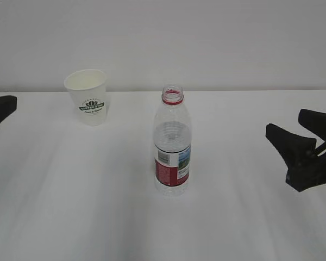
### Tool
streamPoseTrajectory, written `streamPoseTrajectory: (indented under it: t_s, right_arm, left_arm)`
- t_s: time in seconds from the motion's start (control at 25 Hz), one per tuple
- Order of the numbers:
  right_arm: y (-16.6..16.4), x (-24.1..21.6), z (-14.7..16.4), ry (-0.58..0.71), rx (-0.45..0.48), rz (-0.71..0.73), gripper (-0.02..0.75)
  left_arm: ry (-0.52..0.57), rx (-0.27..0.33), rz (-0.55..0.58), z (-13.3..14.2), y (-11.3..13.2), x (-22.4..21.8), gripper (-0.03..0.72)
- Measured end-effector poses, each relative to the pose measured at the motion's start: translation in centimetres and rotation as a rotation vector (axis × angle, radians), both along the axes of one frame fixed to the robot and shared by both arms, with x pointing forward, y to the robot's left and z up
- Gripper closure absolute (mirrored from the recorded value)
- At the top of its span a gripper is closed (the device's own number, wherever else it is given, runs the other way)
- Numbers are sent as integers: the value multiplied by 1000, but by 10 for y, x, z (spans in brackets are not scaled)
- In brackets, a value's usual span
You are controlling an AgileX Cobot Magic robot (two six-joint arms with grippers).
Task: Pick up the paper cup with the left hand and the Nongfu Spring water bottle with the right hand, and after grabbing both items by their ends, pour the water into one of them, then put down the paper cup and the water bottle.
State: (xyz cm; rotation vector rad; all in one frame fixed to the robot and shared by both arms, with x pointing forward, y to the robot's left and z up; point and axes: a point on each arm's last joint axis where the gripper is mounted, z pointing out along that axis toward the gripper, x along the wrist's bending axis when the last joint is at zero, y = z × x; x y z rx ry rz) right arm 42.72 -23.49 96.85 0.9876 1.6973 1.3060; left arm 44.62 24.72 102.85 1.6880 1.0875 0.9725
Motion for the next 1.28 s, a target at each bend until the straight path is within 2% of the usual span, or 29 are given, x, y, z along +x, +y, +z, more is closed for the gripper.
streamPoseTrajectory:
  t_s: [0.28,0.36,0.48,0.64,0.88,1.08,1.28]
  right_arm:
    - [4,-6,-12,-43,57,56,235]
    - [4,-9,-17,-38,69,62,235]
    - [5,-12,-25,-30,85,76,235]
    - [6,-13,-42,51,70,85,235]
    - [9,-14,-54,110,47,130,235]
    - [10,-14,-54,109,46,140,235]
    - [10,-15,-54,108,47,142,235]
  left_arm:
    - [-71,-63,0,-35,5,-23,223]
    - [-76,-112,33,-44,8,-29,224]
    - [-104,-223,87,-50,13,-37,225]
    - [-91,-274,109,-56,15,-43,225]
    - [-51,-262,83,-64,12,-43,225]
    - [54,-254,70,-86,7,-34,227]
    - [86,-253,35,-101,2,-28,228]
